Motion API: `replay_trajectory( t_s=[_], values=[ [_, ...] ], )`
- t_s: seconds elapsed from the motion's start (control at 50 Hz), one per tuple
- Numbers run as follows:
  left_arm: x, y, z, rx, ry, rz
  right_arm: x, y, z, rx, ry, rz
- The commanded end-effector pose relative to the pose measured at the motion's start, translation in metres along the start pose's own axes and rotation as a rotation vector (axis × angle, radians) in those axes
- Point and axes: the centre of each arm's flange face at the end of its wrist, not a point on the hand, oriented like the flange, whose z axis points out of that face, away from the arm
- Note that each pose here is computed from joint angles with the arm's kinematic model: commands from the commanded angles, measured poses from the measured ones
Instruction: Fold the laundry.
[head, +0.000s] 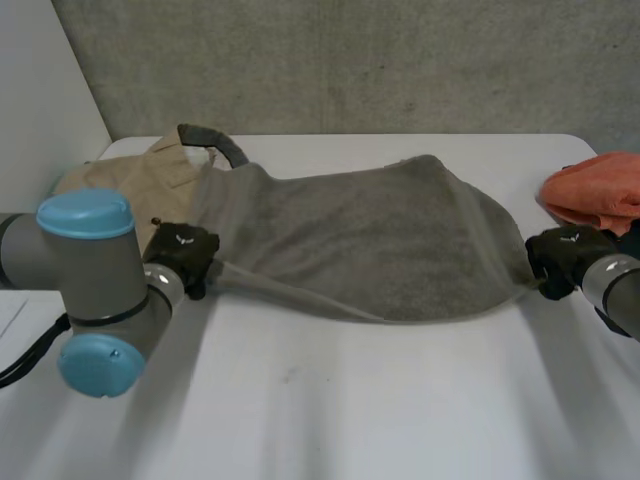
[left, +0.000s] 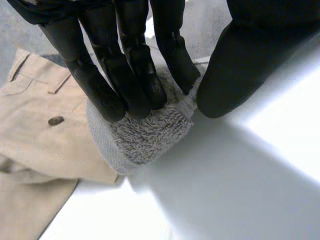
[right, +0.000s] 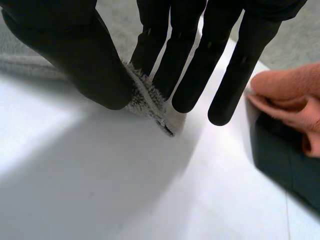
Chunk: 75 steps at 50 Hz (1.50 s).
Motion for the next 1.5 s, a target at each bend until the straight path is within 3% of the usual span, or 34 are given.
replay_trajectory(
  t_s=[0.02,0.26,0.42,0.54,0.68,0.88,1.06,1.5],
  values=[
    [-0.006,-0.022,-0.02,0.037,0.047,0.015,-0.001,-0.002,-0.011,0.016,-0.01,-0.01],
    [-0.027,-0.063,-0.006,0.127,0.075,0.032,-0.006,-0.011,-0.018,0.075,-0.017,-0.012],
    [-0.023,-0.051,0.013,0.008,0.124,0.081,-0.004,-0.009,-0.017,0.075,-0.012,-0.012],
    [-0.025,-0.041,0.0,-0.098,0.151,0.083,-0.002,-0.005,-0.016,0.064,-0.015,-0.009],
    [-0.03,-0.05,-0.027,-0.028,0.165,0.02,-0.001,-0.003,-0.014,0.06,-0.015,-0.015],
    [-0.026,-0.012,-0.05,-0.077,0.203,0.012,-0.004,0.002,-0.007,0.038,-0.023,-0.03],
    [-0.039,0.029,-0.037,-0.111,0.201,0.133,-0.002,0.002,-0.001,0.004,0.009,-0.025],
    [-0.034,0.045,-0.005,-0.018,0.206,0.183,-0.006,-0.001,-0.004,0.002,-0.001,-0.02]
  ],
)
